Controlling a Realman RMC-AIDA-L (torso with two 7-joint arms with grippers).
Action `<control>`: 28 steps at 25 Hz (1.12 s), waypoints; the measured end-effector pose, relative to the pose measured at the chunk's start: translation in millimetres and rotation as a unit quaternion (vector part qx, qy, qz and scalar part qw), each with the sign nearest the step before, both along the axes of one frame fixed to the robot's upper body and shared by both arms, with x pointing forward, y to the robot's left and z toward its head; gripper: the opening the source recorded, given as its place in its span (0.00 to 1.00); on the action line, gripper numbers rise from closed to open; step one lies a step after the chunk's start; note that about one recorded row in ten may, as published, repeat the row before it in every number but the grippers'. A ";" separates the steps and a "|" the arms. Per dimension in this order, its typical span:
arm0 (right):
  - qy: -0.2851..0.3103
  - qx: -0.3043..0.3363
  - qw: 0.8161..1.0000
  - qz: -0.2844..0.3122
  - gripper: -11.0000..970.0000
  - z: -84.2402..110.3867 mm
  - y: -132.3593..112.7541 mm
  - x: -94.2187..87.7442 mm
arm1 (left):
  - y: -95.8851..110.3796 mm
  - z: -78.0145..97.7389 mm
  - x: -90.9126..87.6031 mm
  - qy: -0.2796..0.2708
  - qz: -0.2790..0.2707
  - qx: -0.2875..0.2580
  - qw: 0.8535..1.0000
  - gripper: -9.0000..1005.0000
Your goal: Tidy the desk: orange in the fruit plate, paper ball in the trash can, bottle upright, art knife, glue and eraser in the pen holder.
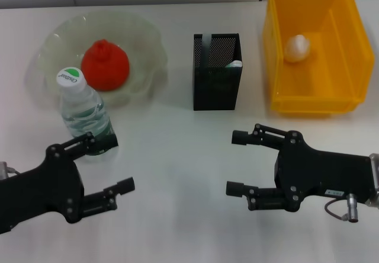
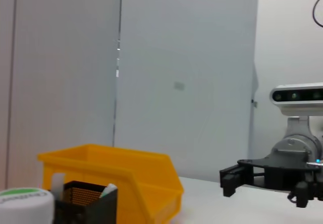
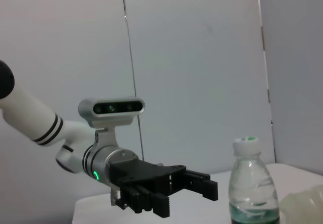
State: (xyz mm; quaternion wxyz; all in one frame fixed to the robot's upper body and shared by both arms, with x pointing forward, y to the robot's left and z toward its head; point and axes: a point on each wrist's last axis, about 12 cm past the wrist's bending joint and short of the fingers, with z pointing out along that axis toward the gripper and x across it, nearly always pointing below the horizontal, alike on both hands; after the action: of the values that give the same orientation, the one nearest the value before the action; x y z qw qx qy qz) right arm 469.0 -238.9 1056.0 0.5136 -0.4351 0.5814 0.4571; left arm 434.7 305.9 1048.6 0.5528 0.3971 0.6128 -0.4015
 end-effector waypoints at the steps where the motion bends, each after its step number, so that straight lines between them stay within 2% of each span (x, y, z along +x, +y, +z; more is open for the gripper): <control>1: 0.000 0.000 1.000 0.000 0.80 0.0 0.0 0.0 | 0.0 0.0 0.0 0.000 0.000 0.000 1.000 0.78; 5: 0.003 -0.002 1.000 -0.003 0.87 -1.5 0.0 0.2 | -1.3 -0.9 -0.8 0.002 -0.003 0.001 1.000 0.78; 28: 0.003 -0.005 0.999 -0.032 0.87 -7.0 -2.8 0.9 | 0.7 -5.2 -10.2 -0.002 0.008 -0.002 1.000 0.78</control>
State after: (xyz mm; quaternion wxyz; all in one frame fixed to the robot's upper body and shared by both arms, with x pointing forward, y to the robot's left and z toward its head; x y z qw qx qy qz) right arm 469.9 -241.7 1049.0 0.5241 -0.4170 0.5991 0.4388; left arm 424.5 306.6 1043.4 0.5579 0.3917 0.6145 -0.3972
